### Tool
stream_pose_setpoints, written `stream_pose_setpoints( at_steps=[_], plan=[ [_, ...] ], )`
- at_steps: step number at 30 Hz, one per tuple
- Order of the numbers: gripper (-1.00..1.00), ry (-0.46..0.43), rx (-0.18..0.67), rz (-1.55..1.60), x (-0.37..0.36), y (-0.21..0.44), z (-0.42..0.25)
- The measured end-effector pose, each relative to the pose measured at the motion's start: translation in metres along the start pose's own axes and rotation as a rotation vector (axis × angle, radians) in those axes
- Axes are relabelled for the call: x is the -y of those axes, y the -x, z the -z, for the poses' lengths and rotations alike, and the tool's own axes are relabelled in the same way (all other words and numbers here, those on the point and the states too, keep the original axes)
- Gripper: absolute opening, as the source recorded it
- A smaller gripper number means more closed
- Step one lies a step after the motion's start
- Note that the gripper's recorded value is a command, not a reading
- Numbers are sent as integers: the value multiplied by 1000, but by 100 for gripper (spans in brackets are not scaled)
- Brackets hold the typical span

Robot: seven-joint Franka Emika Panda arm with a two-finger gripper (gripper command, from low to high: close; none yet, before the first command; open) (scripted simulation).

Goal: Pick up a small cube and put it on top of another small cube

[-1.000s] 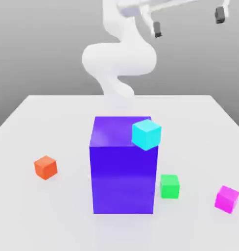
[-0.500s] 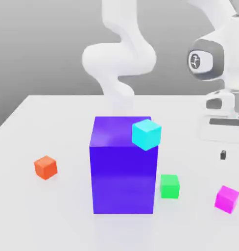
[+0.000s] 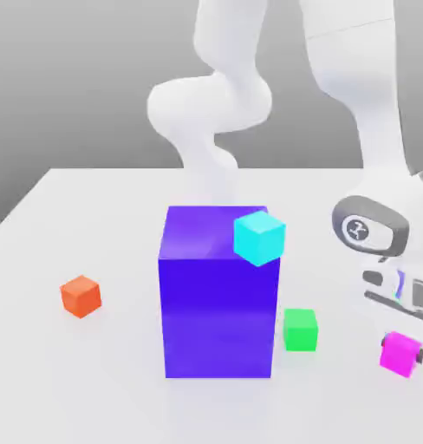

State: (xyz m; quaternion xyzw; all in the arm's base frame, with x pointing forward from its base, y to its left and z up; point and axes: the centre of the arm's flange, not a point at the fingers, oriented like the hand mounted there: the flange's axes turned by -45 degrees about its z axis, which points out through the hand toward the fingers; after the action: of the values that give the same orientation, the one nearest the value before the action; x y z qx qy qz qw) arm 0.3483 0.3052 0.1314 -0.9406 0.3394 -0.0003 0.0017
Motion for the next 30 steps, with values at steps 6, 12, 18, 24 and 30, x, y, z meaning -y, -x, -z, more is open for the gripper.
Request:
stream_pose_setpoints(
  at_steps=[6, 12, 18, 24, 30],
  plan=[
    [-100, 1, -1, 0, 1, 0, 41],
    [-100, 2, -5, -238, -47, -29, 85],
    [-100, 2, -5, -562, -116, -53, 108],
    [-100, 1, -1, -721, -149, -58, 88],
    [100, 1, -3, -730, -152, -60, 49]
  ],
)
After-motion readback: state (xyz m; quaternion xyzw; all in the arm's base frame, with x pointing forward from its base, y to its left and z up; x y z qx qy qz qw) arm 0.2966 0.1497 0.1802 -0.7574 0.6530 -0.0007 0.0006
